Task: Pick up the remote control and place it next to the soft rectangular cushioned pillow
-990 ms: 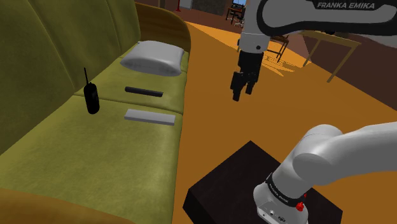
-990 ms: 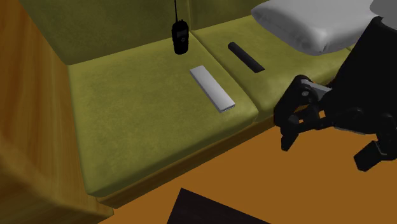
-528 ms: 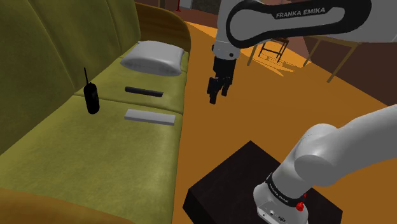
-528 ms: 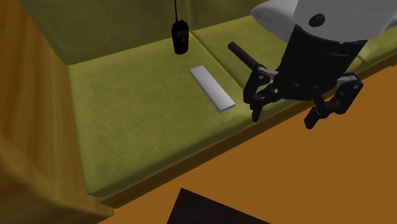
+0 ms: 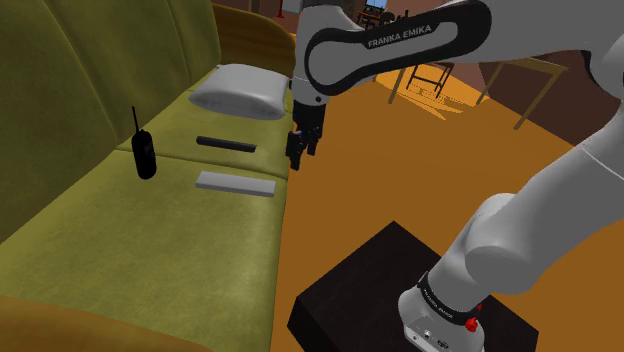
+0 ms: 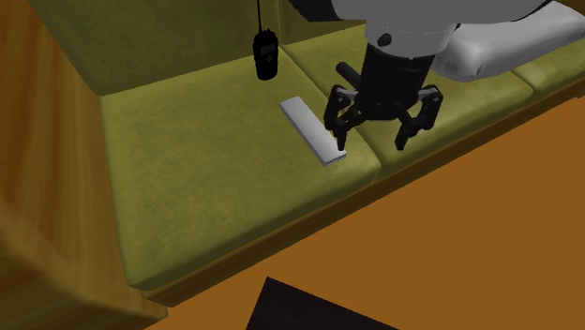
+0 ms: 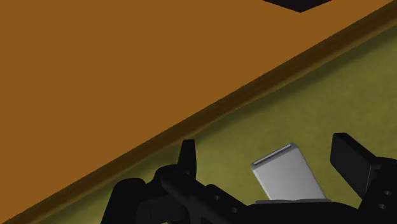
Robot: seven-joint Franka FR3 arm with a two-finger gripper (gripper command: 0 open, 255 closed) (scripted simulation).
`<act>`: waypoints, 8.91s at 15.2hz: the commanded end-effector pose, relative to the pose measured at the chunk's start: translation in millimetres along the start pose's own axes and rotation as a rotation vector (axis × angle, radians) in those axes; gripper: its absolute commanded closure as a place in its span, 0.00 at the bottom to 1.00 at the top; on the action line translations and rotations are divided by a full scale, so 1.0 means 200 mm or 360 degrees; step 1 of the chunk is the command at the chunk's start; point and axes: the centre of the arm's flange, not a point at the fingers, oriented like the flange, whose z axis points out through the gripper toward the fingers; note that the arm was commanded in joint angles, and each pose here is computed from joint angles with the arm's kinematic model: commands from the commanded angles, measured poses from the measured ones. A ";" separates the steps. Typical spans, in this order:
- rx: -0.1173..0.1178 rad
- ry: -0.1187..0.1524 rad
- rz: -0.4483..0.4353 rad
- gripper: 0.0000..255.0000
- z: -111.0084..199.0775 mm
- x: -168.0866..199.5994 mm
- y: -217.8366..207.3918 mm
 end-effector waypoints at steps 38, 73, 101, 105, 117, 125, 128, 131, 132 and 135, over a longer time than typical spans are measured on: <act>-0.0023 0.0134 -0.0474 1.00 0.48 0.73 -0.42; -0.0023 0.0134 -0.0474 1.00 -0.42 0.64 -0.42; -0.0023 0.0134 -0.0474 1.00 -0.61 0.89 1.01; -0.0023 0.0134 -0.0474 1.00 -0.50 0.90 1.01; -0.0023 0.0134 -0.0474 1.00 -0.19 0.93 1.01; -0.0023 0.0134 -0.0474 1.00 0.02 0.95 1.01; -0.0023 0.0134 -0.0474 1.00 0.10 0.96 1.01; -0.0023 0.0134 -0.0474 1.00 0.18 0.97 1.02; -0.0023 0.0134 -0.0474 1.00 0.21 0.97 1.02; -0.0023 0.0134 -0.0474 1.00 0.29 0.98 1.02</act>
